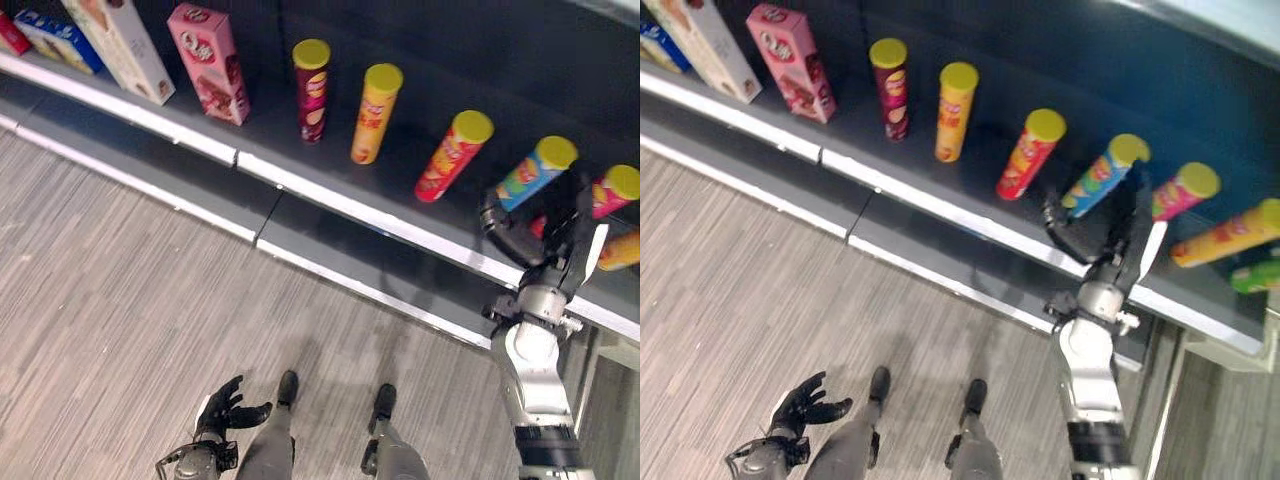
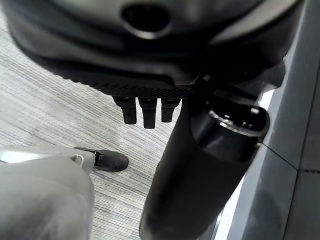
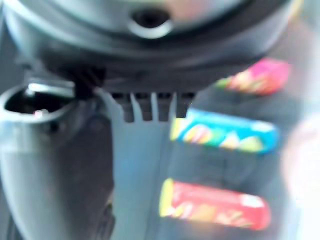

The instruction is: Put the goods on the table back onto the shelves and tidy them up.

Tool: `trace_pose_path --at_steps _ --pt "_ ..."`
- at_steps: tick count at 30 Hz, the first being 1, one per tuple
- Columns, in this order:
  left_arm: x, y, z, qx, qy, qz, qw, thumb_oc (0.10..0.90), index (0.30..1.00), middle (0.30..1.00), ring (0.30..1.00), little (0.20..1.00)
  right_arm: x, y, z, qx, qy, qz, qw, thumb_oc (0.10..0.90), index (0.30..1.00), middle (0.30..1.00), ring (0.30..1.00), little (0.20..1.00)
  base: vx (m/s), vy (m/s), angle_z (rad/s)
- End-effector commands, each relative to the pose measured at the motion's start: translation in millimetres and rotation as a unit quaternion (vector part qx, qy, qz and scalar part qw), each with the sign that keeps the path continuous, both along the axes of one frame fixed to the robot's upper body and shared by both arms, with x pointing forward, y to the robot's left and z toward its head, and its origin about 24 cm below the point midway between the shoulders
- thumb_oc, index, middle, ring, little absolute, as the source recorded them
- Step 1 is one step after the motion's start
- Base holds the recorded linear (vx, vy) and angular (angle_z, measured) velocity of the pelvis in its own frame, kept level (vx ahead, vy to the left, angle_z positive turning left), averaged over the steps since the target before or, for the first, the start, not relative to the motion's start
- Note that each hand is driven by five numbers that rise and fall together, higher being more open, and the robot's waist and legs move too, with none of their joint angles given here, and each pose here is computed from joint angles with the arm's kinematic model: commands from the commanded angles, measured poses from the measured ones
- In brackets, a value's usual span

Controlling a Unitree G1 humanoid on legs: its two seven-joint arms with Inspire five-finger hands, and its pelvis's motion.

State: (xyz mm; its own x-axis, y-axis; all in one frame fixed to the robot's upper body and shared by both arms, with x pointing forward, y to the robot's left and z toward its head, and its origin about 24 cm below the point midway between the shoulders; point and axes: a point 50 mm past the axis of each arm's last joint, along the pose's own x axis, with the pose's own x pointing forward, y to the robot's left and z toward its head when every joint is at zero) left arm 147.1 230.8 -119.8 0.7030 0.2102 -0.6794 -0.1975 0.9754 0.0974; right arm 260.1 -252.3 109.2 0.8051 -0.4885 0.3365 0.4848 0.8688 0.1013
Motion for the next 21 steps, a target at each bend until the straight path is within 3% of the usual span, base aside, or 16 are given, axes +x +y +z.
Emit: trace_pose_path --at_steps 1,7,10,17,21 --pt "-13 22 0 0.040 0.016 -0.019 0.999 0.800 0.900 0.900 0.900 0.900 -7 -9 54 -0.023 -0.151 0.035 0.988 0.800 0.900 0.900 0.900 0.900 0.00 0.267 -0.76" --pt "-4 32 8 0.060 0.000 -0.027 0.998 0.800 0.900 0.900 0.900 0.900 -12 -8 59 -0.032 -0.164 0.029 0.986 0.800 0.900 0.900 0.900 0.900 -0.10 0.057 -1.07" --pt "-5 33 10 0.056 -0.007 -0.021 0.998 0.800 0.900 0.900 0.900 0.900 -14 -15 75 -0.092 -0.167 -0.006 0.982 0.800 0.900 0.900 0.900 0.900 -0.10 -0.123 -0.87" --pt "-11 43 11 0.056 -0.001 -0.002 0.998 0.800 0.900 0.900 0.900 0.900 -16 -35 109 -0.209 -0.164 -0.046 0.963 0.800 0.900 0.900 0.900 0.900 0.05 -0.370 -1.07" --pt "-6 28 8 0.026 -0.010 -0.010 1.000 0.800 0.900 0.900 0.900 0.900 -18 -40 140 -0.264 -0.192 -0.031 0.945 0.800 0.900 0.900 0.900 0.900 0.12 -0.529 -0.84"
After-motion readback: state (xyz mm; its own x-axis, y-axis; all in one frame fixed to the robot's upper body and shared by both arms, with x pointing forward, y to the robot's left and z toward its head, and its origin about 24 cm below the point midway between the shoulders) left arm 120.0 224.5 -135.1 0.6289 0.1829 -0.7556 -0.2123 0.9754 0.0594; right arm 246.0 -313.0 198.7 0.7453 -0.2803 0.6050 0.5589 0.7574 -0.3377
